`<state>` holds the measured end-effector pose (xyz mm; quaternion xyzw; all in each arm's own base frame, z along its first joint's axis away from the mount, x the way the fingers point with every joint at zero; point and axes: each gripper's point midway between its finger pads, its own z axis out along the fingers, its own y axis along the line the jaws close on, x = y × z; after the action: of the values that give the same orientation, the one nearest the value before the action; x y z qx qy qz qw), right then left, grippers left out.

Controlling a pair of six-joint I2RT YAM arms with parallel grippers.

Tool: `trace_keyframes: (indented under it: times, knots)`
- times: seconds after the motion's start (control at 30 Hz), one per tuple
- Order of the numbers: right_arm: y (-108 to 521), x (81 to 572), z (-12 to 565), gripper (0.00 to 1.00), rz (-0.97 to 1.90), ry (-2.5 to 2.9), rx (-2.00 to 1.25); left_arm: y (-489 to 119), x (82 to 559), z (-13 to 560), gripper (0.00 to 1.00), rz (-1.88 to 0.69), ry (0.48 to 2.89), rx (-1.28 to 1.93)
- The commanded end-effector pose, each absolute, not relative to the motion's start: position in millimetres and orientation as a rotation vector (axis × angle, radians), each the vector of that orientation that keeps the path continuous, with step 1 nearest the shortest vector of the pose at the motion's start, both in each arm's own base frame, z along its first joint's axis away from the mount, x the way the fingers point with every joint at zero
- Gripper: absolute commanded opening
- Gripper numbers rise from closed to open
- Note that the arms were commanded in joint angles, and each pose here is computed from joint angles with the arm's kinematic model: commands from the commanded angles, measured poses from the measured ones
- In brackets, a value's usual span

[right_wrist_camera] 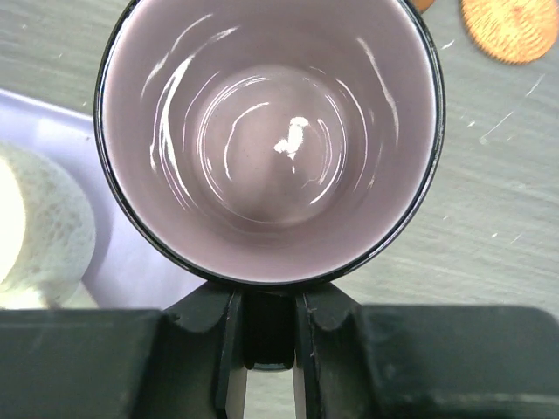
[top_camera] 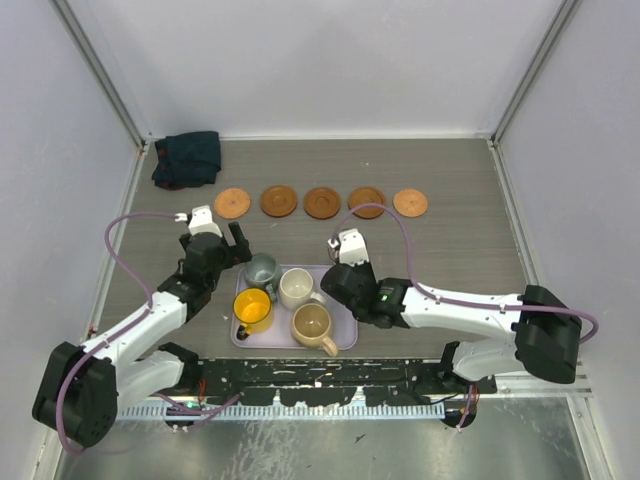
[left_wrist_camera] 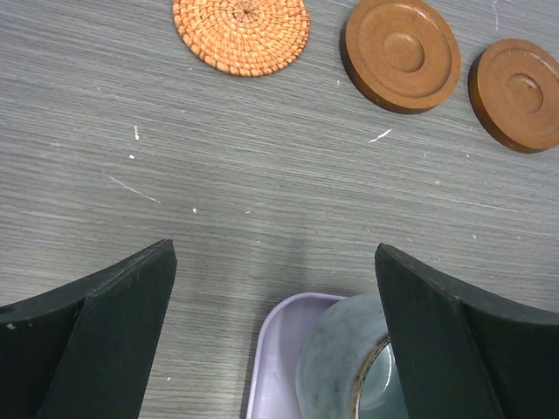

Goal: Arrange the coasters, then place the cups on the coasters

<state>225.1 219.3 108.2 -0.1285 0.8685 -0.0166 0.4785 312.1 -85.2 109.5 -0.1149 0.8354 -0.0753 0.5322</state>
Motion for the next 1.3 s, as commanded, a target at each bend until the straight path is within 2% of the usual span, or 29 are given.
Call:
trace_keyframes:
  times: [0.0, 0.2, 0.43, 0.73, 0.9, 1.27]
  knots:
    - [216, 267, 178, 0.01, -0.074, 1.899, -0.179, -90, 319, 129, 0.98, -0.209, 1.927, -0.265]
    - [183, 316, 198, 0.01, -0.014, 1.88, -0.042, -93, 318, 135, 0.98, -0.222, 1.921, -0.228]
    - [133, 375, 212, 0.01, -0.072, 1.844, 0.08, -89, 316, 142, 0.98, -0.194, 1.945, -0.244]
    - [85, 436, 190, 0.01, -0.086, 1.874, 0.193, -86, 312, 156, 0.98, -0.221, 1.907, -0.274]
    - [61, 455, 166, 0.01, -0.053, 1.905, 0.247, -84, 310, 154, 0.98, -0.21, 1.912, -0.283]
    - [45, 469, 153, 0.01, -0.031, 1.885, 0.259, -88, 314, 151, 0.98, -0.22, 1.927, -0.277]
